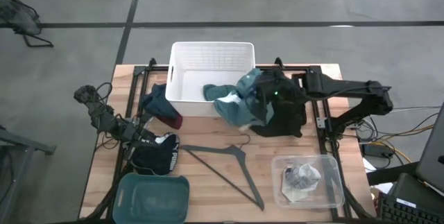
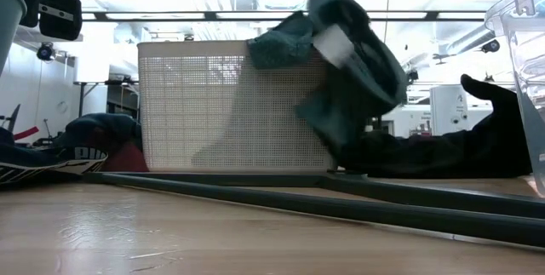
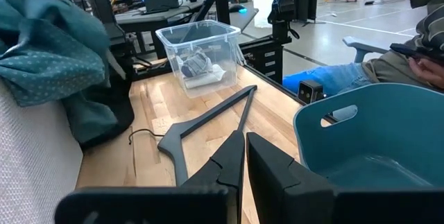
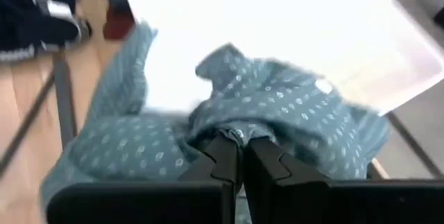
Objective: Pick & Place Cloths
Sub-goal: Put the light green polo shirt into the white laundry bin
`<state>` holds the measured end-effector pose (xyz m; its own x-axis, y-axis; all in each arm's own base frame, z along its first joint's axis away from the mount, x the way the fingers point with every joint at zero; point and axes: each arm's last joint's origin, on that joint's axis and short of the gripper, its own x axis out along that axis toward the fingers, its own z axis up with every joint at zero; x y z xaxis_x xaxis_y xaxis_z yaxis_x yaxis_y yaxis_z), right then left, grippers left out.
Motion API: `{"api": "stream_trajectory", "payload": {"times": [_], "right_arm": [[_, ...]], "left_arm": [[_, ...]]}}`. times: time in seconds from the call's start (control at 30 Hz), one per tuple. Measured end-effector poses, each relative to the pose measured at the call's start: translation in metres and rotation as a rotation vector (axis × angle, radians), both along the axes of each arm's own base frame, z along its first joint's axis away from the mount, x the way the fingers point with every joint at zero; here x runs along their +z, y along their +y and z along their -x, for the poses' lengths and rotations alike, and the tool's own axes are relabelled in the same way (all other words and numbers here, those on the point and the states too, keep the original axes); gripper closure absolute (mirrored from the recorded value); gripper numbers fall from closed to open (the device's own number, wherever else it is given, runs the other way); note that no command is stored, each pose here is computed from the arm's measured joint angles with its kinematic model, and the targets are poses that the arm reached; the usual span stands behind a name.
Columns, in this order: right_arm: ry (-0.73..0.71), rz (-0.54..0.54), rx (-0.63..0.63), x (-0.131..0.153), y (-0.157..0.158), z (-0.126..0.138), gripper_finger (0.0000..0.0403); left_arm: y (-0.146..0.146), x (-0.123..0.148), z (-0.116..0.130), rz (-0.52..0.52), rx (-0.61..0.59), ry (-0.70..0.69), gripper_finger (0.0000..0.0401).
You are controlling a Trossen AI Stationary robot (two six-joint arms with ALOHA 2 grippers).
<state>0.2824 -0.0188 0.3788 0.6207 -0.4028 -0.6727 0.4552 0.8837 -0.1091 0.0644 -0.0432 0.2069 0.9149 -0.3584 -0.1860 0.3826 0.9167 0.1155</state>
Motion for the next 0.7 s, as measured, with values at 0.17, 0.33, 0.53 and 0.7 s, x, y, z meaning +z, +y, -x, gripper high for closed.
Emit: {"api": "stream_trajectory", "payload": {"times": [0.17, 0.33, 0.53, 0.7], "right_arm": [[-0.082, 0.033, 0.0, 0.027, -0.006, -0.001, 0.0394], [-0.136, 0.068, -0.015, 0.047, -0.017, -0.005, 0.0394], [-0.198, 0.132, -0.042, 0.075, -0.04, -0.027, 0.0394], [-0.246, 0.187, -0.08, 0.094, -0.068, -0.058, 0.0394]], "left_arm": [[0.0, 0.0, 0.0, 0.0, 0.001, 0.0, 0.0378], [0.0, 0.0, 0.0, 0.0, 0.0, 0.0, 0.0378], [0.0, 0.0, 0.0, 0.0, 0.0, 0.0, 0.0378], [0.0, 0.0, 0.0, 0.0, 0.0, 0.0, 0.0378]]}}
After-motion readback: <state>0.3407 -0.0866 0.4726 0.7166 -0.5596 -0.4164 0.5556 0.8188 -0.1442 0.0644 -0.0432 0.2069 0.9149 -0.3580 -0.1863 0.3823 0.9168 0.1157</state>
